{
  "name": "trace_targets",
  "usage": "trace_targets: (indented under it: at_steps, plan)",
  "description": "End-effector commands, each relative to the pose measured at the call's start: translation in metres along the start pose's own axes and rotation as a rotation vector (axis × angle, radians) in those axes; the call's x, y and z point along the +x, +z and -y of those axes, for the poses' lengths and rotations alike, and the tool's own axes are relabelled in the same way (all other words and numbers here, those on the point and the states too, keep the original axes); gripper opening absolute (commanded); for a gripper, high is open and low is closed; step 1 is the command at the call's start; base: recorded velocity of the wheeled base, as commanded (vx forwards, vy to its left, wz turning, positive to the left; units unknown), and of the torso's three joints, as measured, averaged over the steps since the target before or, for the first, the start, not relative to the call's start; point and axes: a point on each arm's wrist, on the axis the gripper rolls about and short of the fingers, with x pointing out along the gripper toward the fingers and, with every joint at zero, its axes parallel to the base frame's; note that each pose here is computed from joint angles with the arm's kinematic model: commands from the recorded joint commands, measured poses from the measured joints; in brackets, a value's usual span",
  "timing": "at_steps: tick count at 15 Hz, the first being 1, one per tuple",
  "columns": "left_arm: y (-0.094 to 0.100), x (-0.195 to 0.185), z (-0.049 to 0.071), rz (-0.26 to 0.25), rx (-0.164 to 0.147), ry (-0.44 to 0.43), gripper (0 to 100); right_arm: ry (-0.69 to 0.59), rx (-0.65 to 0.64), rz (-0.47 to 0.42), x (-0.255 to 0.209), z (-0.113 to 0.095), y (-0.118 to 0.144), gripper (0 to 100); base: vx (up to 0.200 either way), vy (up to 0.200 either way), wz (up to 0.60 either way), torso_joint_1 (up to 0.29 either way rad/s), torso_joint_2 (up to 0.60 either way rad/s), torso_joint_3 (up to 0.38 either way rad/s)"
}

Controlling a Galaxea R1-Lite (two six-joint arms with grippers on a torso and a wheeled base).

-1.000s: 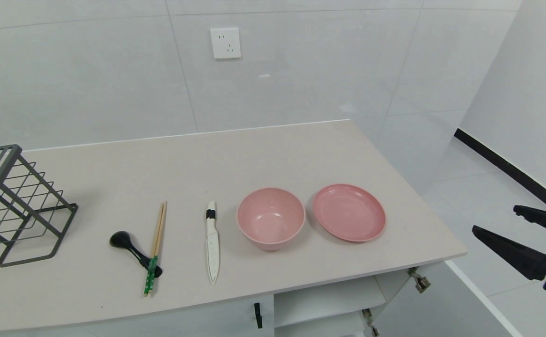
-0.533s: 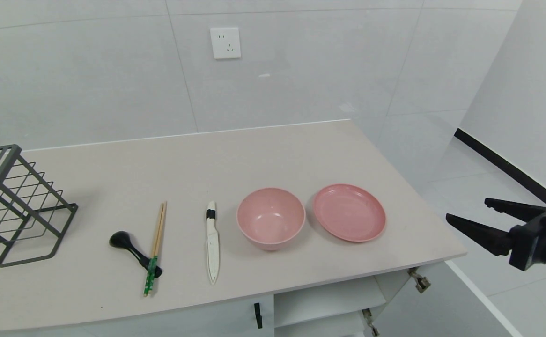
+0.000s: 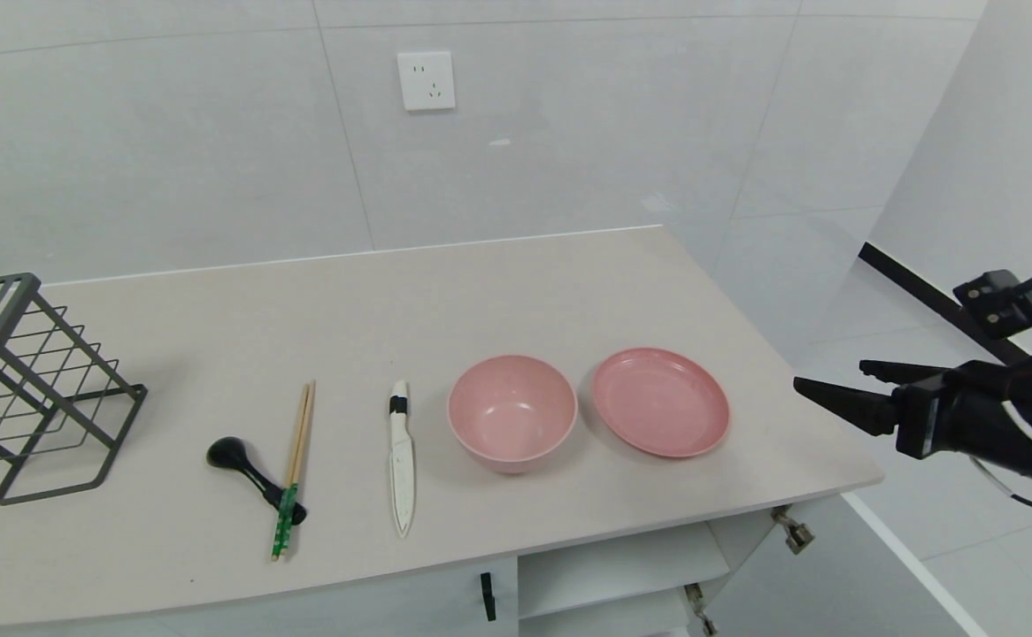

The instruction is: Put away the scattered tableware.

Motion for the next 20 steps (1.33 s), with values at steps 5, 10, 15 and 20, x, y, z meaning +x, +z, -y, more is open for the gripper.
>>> trace_targets:
  at_steps: [5, 10, 15, 20]
  plan:
    - [0.0, 0.0, 0.0, -0.002, 0.0, 0.0, 100, 0.013, 0.029, -0.067, 0.04, 0.009, -0.001, 100, 0.0, 0.0, 0.0, 0.0, 0.0, 0.0]
    - [0.0, 0.0, 0.0, -0.001, -0.002, 0.0, 100, 0.054, 0.065, -0.115, 0.073, 0.005, -0.004, 100, 0.0, 0.0, 0.0, 0.0, 0.0, 0.0]
    - [0.0, 0.0, 0.0, -0.001, -0.003, 0.002, 100, 0.057, 0.075, -0.154, 0.097, 0.009, -0.011, 100, 0.0, 0.0, 0.0, 0.0, 0.0, 0.0]
    - [0.0, 0.0, 0.0, -0.001, -0.003, 0.002, 100, 0.058, 0.084, -0.191, 0.128, 0.017, -0.02, 100, 0.0, 0.0, 0.0, 0.0, 0.0, 0.0]
